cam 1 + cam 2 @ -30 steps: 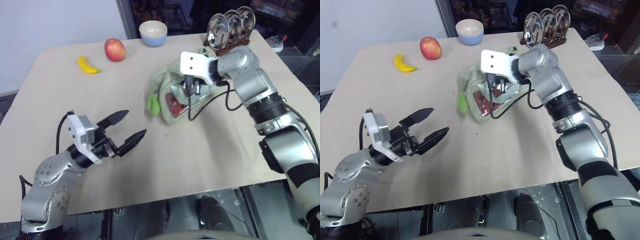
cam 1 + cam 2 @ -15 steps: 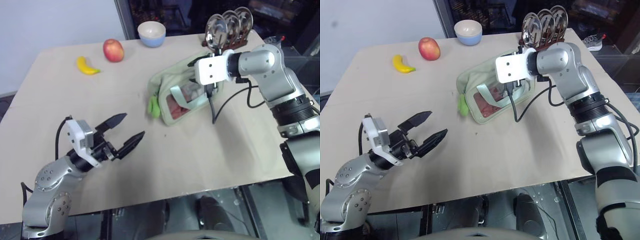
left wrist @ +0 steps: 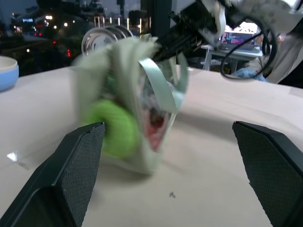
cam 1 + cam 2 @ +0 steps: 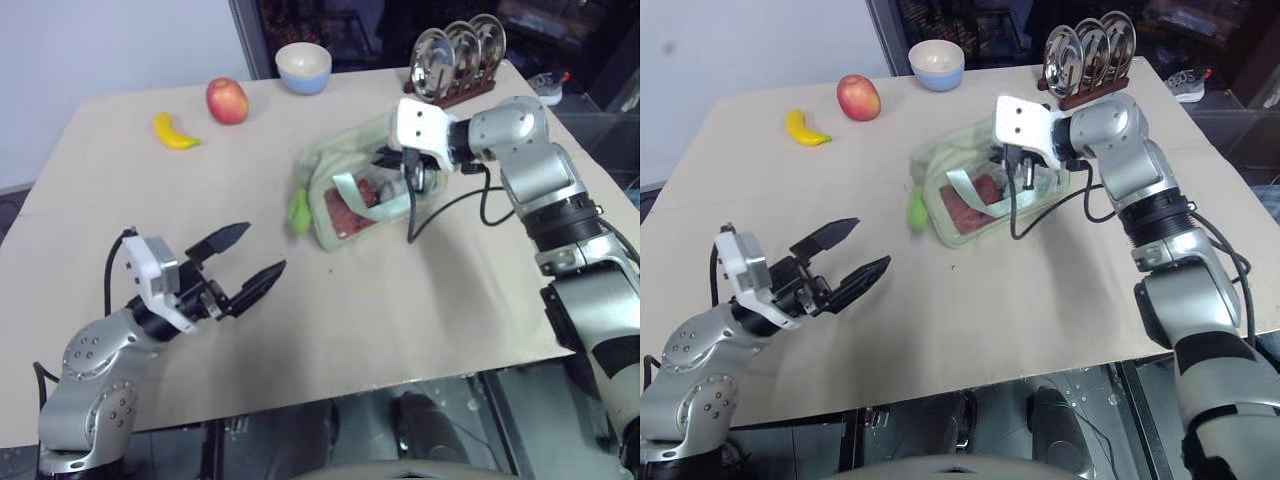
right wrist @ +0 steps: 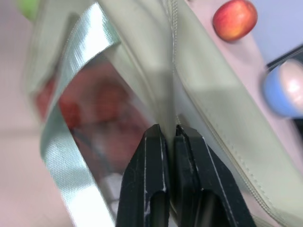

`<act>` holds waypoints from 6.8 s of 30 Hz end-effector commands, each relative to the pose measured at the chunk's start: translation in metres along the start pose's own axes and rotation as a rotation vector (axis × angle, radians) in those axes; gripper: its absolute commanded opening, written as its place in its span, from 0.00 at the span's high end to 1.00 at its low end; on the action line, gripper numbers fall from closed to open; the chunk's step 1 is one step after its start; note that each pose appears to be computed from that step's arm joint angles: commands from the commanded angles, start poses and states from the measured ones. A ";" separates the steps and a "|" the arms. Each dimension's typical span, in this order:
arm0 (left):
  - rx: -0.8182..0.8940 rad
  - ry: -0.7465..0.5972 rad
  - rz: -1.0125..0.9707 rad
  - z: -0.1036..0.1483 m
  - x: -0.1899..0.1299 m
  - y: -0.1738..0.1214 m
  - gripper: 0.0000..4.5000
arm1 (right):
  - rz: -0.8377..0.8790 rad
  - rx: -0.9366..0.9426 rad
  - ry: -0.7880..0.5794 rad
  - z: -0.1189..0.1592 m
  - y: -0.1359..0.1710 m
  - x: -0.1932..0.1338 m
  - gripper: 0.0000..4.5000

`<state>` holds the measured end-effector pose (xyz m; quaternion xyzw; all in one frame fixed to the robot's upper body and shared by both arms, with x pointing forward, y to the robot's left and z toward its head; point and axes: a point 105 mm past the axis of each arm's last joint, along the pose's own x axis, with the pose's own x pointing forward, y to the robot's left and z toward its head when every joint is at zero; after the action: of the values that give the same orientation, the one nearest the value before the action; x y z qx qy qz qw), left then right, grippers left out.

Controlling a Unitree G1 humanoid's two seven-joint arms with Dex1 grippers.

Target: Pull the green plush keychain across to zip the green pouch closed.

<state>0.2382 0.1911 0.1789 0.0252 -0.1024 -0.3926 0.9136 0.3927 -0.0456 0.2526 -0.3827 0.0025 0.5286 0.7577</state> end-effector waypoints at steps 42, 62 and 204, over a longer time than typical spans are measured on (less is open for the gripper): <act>0.469 0.229 0.362 -0.028 -0.004 0.084 0.00 | -0.096 -0.024 -0.120 0.071 0.057 0.045 0.99; 1.312 -0.039 0.264 0.089 0.034 0.089 0.99 | -0.102 0.001 -0.132 0.072 0.056 0.050 1.00; -0.005 0.105 0.556 -0.038 -0.022 0.102 1.00 | -0.569 0.118 0.448 -0.185 0.049 0.043 0.99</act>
<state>0.3084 0.2464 0.1452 0.0065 -0.0515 -0.1856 0.9813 0.4498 -0.0847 0.1069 -0.4069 0.0331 0.2185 0.8863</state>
